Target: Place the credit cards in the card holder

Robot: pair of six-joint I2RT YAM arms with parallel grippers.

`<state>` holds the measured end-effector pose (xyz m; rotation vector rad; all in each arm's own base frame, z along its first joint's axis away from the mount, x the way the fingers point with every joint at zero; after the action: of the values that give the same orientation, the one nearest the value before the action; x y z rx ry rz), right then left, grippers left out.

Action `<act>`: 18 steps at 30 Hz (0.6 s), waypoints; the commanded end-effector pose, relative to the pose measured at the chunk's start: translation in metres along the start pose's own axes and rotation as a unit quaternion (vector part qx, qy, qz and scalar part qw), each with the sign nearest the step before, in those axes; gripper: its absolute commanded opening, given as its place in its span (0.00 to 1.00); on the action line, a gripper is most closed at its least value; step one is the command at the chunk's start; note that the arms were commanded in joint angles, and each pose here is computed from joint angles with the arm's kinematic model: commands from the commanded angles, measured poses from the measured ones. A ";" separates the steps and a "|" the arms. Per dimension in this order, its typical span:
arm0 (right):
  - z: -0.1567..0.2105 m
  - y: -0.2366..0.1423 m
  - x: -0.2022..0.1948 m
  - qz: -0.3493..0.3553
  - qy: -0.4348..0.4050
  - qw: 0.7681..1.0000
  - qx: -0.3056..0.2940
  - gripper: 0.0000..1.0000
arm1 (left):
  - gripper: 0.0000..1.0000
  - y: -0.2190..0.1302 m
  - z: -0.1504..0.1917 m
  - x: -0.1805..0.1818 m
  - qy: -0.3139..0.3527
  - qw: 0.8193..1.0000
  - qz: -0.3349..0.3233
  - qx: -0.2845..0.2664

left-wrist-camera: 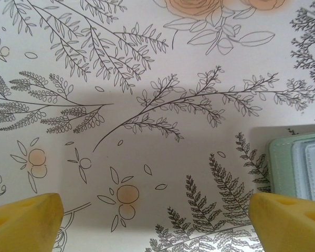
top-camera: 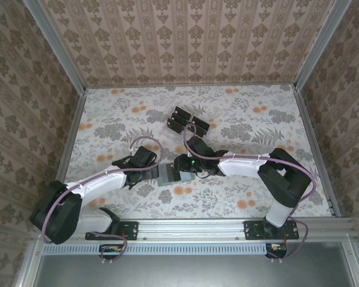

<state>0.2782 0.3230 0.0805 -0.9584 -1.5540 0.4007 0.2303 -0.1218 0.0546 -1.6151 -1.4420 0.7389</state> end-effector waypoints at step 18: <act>0.006 0.020 -0.029 0.108 -0.040 0.992 0.040 0.01 | 1.00 0.019 0.011 -0.002 0.008 1.000 -0.003 0.023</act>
<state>0.2752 0.3114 0.0465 -1.0487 -1.4878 0.6313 0.2325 -0.1250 0.0400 -1.5901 -1.4207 0.7464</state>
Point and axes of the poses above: each hand's point on the last joint's axis, 136 mm out from that joint toward the fingers, its own y axis out along the fingers, its own x axis along the line the jaws close on, z = x × y, the point moved 2 cm from there along -y, back along the fingers, and after that the axes turned 12 degrees about y, right-handed, at the moved point
